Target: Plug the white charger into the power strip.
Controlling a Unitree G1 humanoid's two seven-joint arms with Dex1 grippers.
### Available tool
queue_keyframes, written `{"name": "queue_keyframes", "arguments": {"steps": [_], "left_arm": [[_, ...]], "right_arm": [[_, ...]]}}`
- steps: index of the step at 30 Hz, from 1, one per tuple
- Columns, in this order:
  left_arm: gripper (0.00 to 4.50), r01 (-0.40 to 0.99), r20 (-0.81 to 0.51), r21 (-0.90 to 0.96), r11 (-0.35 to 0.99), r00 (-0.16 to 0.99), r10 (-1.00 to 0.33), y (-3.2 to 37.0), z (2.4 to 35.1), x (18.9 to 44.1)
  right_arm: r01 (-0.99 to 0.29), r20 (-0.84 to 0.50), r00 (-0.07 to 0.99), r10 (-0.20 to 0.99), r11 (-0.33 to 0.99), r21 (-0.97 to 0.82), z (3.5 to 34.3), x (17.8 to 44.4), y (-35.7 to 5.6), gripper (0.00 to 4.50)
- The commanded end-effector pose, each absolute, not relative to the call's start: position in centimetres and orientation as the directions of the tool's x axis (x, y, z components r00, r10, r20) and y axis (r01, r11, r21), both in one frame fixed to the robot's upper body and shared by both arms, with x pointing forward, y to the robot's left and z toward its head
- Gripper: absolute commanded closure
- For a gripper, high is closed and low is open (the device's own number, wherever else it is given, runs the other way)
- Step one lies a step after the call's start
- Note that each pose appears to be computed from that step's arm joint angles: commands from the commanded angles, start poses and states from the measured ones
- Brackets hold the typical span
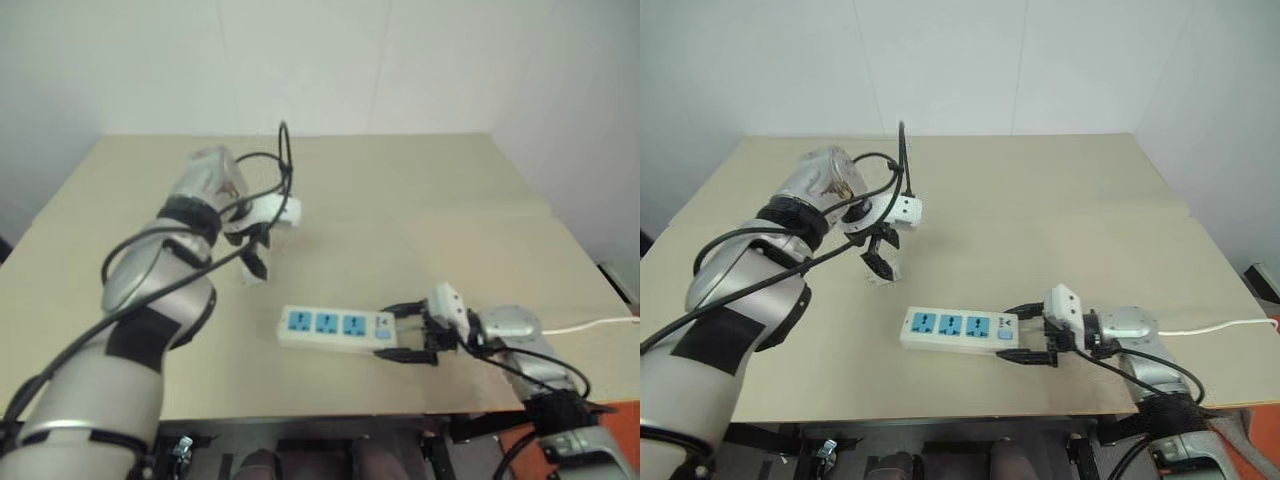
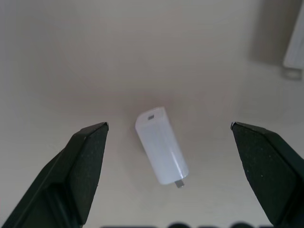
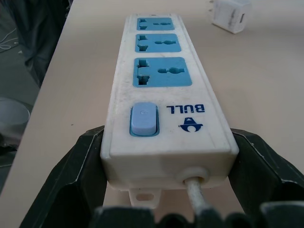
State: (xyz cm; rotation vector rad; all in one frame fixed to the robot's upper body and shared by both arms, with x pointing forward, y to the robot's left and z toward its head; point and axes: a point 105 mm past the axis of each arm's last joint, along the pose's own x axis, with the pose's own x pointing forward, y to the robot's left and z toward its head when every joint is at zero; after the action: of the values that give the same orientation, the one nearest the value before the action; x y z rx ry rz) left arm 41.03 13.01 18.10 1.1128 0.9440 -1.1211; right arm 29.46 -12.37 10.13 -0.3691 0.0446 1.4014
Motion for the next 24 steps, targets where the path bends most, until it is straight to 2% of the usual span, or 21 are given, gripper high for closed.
{"name": "queue_keyframes", "arguments": {"steps": [1, 24], "left_arm": [[0.00, 0.972, -0.957, 0.222, 0.080, 0.233, -0.171, 12.7, 18.9, 41.4], [0.00, 0.938, -0.942, 0.276, 0.211, 0.308, -0.133, 12.0, 15.5, 42.3]], "right_arm": [[-0.953, -0.209, 0.175, 0.962, 0.112, -0.283, 11.7, 29.7, -11.0, 1.08], [-0.937, -0.218, 0.240, 0.946, 0.166, -0.308, 10.6, 29.7, -9.9, 1.08]]}}
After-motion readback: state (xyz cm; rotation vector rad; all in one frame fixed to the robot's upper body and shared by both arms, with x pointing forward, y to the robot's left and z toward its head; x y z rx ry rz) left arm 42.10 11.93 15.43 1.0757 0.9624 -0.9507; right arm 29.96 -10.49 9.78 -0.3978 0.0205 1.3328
